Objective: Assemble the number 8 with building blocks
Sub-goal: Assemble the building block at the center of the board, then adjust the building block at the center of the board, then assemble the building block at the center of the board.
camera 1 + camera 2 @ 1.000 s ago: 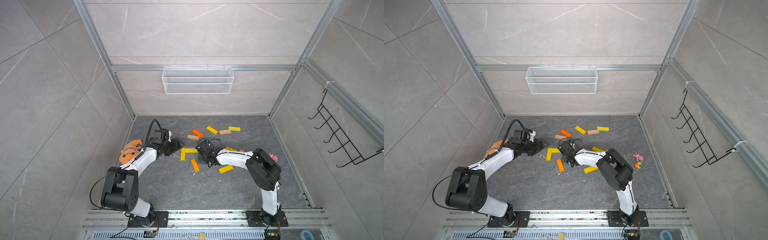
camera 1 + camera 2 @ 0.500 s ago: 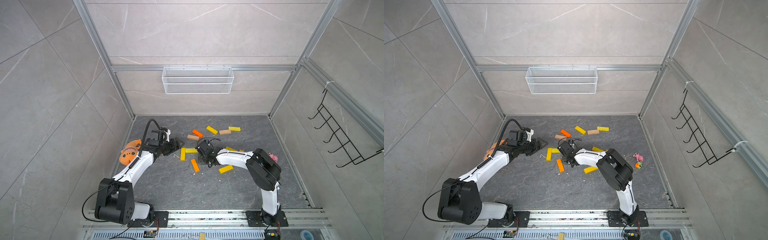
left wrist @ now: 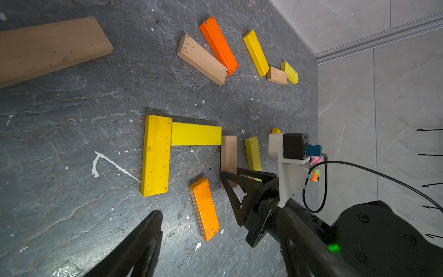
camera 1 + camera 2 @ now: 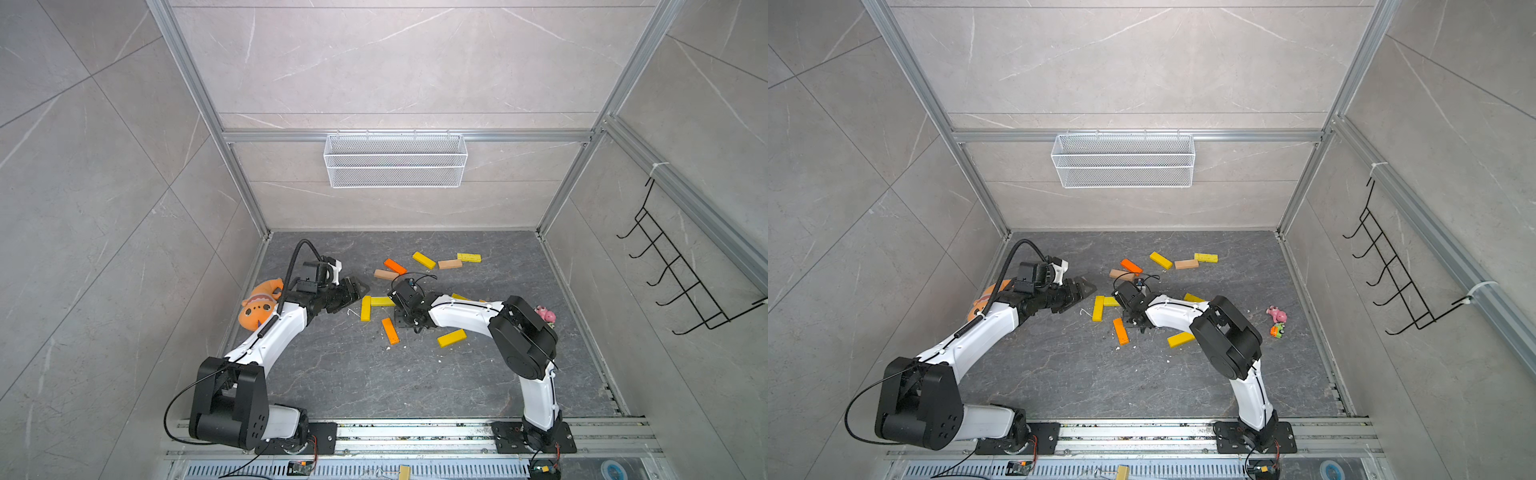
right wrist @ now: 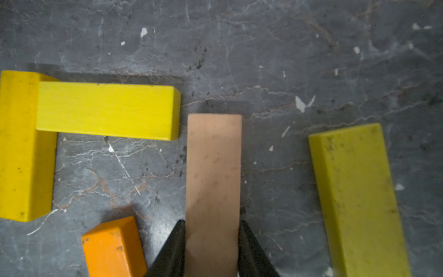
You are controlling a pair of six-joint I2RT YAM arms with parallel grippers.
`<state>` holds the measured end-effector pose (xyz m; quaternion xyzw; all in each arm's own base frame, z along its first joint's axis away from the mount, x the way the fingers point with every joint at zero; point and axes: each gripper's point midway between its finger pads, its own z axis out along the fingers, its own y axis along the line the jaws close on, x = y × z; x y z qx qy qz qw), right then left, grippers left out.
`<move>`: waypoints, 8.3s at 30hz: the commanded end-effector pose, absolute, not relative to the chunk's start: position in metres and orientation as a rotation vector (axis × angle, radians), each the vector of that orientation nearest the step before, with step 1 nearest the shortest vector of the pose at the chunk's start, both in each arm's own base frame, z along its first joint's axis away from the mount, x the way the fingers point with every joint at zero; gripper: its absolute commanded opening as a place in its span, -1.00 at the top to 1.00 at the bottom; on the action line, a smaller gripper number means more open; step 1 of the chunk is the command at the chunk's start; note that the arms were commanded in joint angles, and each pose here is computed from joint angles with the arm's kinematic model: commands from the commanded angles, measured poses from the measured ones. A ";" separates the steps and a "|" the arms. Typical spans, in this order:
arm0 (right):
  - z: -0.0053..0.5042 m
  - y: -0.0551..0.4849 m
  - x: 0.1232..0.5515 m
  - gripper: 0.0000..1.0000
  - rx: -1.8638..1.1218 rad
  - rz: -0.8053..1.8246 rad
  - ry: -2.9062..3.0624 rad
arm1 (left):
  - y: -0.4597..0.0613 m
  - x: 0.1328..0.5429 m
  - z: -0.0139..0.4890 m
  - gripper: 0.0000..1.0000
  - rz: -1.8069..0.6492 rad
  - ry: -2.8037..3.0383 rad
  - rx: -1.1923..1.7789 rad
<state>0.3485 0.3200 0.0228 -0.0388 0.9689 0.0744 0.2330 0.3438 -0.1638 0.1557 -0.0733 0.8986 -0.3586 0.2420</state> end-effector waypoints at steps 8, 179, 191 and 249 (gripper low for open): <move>0.015 0.326 0.349 0.29 -0.126 0.171 2.685 | -0.165 0.342 0.169 -0.57 -0.997 2.416 -0.145; 0.034 0.397 0.311 0.16 -1.628 0.185 2.383 | -0.064 0.256 0.198 -0.64 -0.668 2.449 -0.364; 0.049 0.396 0.311 -0.24 -1.560 0.215 2.372 | -0.072 0.259 0.196 -0.65 -0.733 2.436 -0.350; 0.051 0.344 0.261 0.12 -0.040 0.788 2.494 | -0.181 0.291 0.103 -0.65 -0.902 2.642 -0.204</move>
